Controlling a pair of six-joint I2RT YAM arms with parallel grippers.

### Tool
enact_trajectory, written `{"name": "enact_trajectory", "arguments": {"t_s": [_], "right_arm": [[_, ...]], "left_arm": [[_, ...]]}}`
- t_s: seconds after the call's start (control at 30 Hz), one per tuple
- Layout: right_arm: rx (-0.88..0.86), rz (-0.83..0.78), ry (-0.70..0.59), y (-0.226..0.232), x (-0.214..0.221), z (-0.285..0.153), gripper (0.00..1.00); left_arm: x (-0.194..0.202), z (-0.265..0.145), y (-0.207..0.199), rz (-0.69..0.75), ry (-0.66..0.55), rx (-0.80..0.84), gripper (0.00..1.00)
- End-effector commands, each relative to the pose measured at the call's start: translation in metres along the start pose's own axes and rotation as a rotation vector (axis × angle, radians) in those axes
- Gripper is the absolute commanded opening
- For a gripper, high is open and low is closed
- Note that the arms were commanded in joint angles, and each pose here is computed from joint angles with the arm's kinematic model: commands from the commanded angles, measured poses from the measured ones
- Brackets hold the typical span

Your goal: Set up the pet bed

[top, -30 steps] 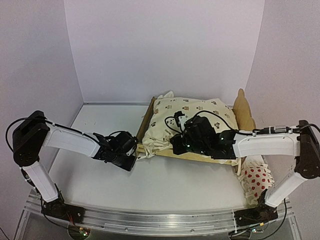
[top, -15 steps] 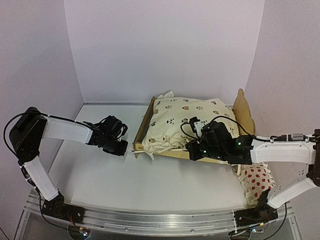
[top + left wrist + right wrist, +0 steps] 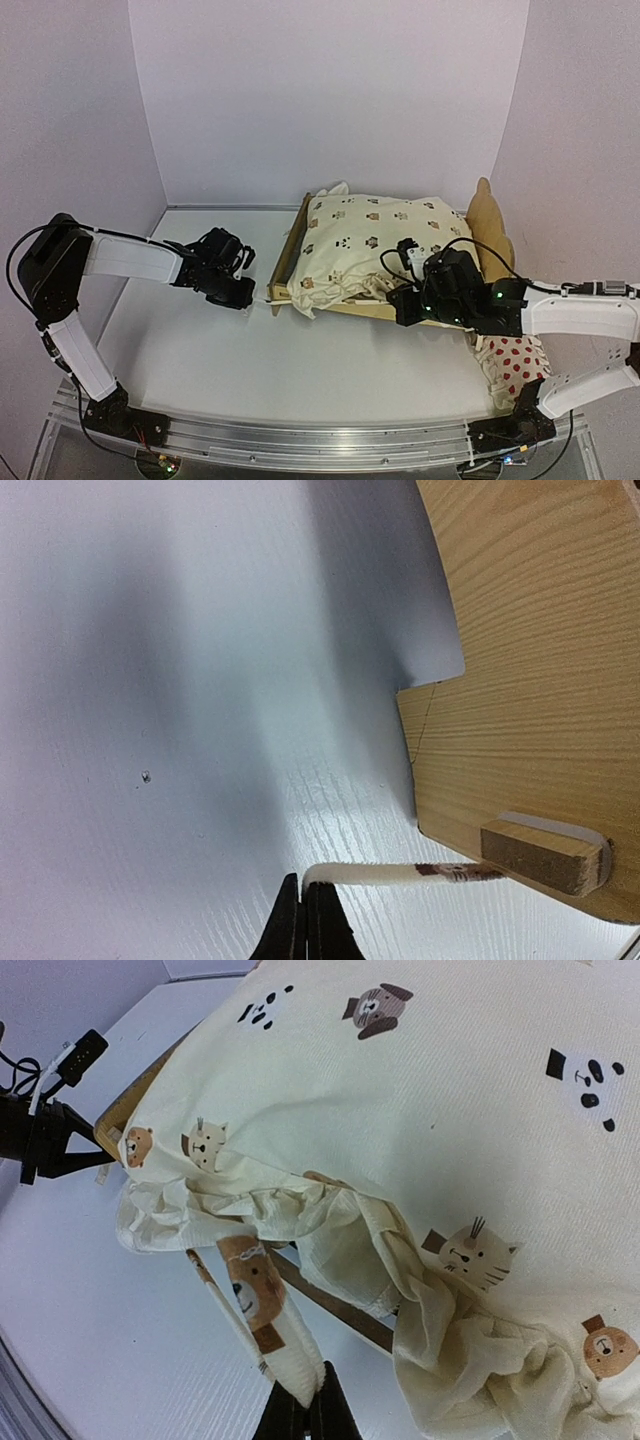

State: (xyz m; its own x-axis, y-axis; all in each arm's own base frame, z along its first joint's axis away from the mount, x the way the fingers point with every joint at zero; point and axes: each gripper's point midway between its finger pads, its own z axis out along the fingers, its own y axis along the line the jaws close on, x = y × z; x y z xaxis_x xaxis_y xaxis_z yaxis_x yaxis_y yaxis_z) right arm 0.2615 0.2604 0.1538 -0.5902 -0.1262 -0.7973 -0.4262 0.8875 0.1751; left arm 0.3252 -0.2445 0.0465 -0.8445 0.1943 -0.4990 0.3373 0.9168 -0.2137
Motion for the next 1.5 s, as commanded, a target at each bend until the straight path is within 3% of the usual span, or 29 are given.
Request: {"name": "enact_trajectory", "arguments": {"t_s": [0.0, 0.2, 0.4, 0.53, 0.7, 0.73, 0.8, 0.87, 0.93, 1.07, 1.17, 1.27, 1.37, 1.47], "right_arm": [[0.165, 0.001, -0.028, -0.043, -0.004, -0.020, 0.00], [0.008, -0.018, 0.038, -0.009, -0.006, -0.010, 0.00], [-0.181, -0.010, 0.080, 0.044, -0.039, 0.000, 0.00], [-0.412, -0.004, 0.209, 0.094, -0.034, 0.009, 0.00], [-0.711, 0.005, 0.488, 0.157, -0.003, 0.013, 0.01], [-0.770, -0.010, 0.562, 0.170, 0.008, 0.009, 0.04], [-0.791, -0.068, 0.606, 0.182, 0.015, 0.004, 0.22], [-0.782, -0.117, 0.612, 0.186, 0.020, 0.000, 0.44], [-0.778, -0.132, 0.594, 0.186, 0.015, -0.008, 0.54], [-0.625, -0.163, 0.520, 0.162, -0.003, -0.017, 0.80], [-0.334, -0.200, 0.447, 0.113, -0.022, -0.022, 0.84], [-0.032, -0.214, 0.367, 0.054, -0.042, -0.041, 0.85], [0.228, -0.200, 0.259, -0.001, -0.063, -0.076, 0.87], [0.414, -0.183, 0.197, -0.043, -0.074, -0.116, 0.90]], "left_arm": [[-0.009, -0.012, 0.073, -0.094, -0.040, -0.263, 0.00], [-0.004, -0.012, 0.066, -0.103, -0.040, -0.215, 0.00], [-0.005, -0.014, 0.058, -0.105, -0.041, -0.165, 0.03], [-0.006, -0.025, 0.055, -0.108, -0.061, -0.151, 0.09], [-0.011, -0.043, 0.052, -0.111, -0.100, -0.136, 0.19], [-0.013, -0.047, 0.051, -0.113, -0.112, -0.132, 0.23], [-0.018, -0.056, 0.049, -0.113, -0.137, -0.125, 0.30], [-0.023, -0.064, 0.047, -0.106, -0.164, -0.116, 0.37], [-0.029, -0.075, 0.042, -0.088, -0.199, -0.095, 0.41], [-0.044, -0.093, 0.031, -0.051, -0.277, -0.041, 0.46], [-0.058, -0.106, 0.021, -0.030, -0.342, 0.005, 0.53], [-0.073, -0.112, 0.017, -0.028, -0.415, 0.027, 0.79], [-0.086, -0.109, 0.005, -0.016, -0.402, 0.070, 0.82], [-0.099, -0.105, -0.014, 0.010, -0.387, 0.150, 0.79]]}}
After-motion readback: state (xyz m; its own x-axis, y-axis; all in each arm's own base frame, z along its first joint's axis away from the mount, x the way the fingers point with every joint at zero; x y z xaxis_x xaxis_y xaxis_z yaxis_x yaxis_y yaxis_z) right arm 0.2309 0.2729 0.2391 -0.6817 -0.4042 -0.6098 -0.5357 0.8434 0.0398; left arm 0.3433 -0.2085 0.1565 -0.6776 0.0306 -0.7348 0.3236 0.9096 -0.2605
